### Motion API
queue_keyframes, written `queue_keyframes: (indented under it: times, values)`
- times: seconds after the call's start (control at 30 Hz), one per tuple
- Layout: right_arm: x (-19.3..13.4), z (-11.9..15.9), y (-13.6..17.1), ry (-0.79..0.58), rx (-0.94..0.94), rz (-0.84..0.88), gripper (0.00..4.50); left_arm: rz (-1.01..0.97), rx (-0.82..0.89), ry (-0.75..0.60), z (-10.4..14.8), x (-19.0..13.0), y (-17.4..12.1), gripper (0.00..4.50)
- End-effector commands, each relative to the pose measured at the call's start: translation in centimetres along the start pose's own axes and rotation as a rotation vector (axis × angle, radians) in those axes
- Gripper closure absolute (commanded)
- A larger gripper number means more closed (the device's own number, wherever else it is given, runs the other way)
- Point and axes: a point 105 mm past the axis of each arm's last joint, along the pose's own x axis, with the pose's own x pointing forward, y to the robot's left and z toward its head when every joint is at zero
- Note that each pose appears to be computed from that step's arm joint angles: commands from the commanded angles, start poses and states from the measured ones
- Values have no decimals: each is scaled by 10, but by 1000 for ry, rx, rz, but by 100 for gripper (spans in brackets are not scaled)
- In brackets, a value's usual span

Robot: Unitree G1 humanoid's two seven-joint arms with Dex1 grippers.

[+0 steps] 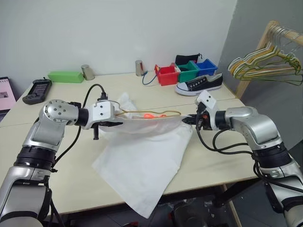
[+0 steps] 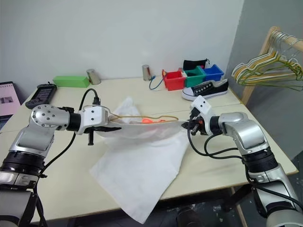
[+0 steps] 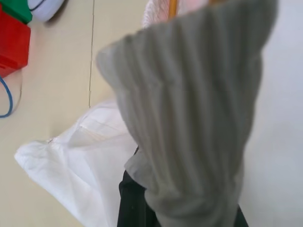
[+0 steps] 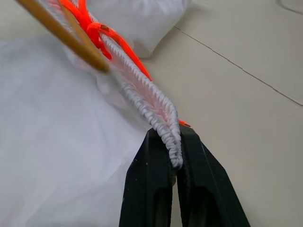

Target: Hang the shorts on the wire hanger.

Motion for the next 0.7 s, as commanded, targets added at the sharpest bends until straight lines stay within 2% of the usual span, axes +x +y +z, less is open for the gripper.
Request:
queue_keyframes:
  times: [0.03, 0.23, 0.43, 0.6, 0.7]
  values:
    - [-14, 13, -7, -9, -100, -64, 449, 39, 31, 72, -8, -13, 10, 450]
    - [-24, 32, 2, -27, -183, -53, 449, 18, 65, 155, -24, -13, 6, 450]
    - [-31, 67, 22, -93, -268, -12, 449, 12, 101, 175, -25, -4, 6, 450]
    - [-21, 96, 44, -159, -339, 20, 449, 44, 95, 91, -3, 15, 14, 450]
    - [-11, 100, 53, -168, -372, 34, 449, 61, 105, 44, 12, 25, 20, 450]
